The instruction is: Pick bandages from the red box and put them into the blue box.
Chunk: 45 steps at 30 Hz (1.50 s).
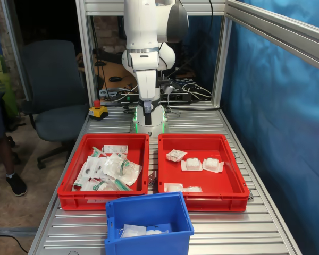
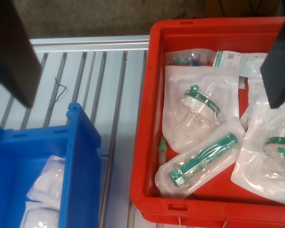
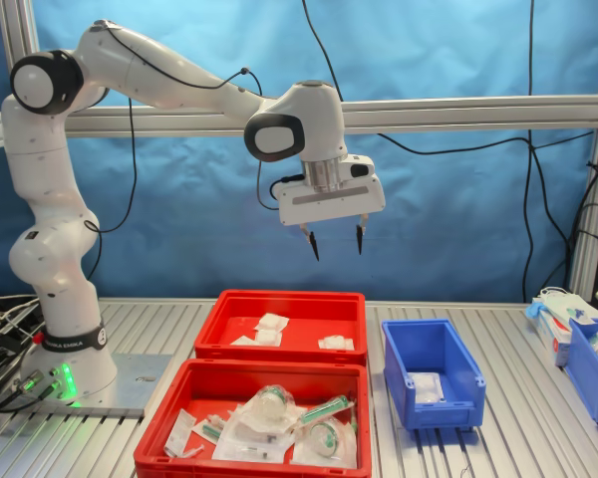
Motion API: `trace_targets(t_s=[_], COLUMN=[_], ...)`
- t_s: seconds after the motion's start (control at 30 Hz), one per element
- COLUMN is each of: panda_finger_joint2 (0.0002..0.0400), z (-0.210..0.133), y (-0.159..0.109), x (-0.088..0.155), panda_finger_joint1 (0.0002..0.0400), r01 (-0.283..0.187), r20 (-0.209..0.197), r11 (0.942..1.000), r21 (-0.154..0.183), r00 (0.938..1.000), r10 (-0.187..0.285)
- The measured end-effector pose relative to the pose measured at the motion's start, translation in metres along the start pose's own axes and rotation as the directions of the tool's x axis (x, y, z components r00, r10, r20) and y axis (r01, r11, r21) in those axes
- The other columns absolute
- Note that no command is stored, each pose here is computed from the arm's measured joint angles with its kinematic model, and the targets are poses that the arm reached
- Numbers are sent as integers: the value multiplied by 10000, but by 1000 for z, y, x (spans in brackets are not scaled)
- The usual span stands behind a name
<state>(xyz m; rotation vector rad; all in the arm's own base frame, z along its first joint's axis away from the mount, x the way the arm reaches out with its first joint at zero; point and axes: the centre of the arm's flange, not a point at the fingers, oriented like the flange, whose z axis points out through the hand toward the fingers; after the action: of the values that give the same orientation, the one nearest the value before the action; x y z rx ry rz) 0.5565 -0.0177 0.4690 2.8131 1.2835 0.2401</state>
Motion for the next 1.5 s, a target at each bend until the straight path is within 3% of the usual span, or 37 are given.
trace_targets(t_s=[1.5], panda_finger_joint2=[400], z=[0], y=[0], x=[0], panda_finger_joint1=[400], r01=[0], r20=[0], r11=[10000], r21=[0], r00=[10000], r10=[0])
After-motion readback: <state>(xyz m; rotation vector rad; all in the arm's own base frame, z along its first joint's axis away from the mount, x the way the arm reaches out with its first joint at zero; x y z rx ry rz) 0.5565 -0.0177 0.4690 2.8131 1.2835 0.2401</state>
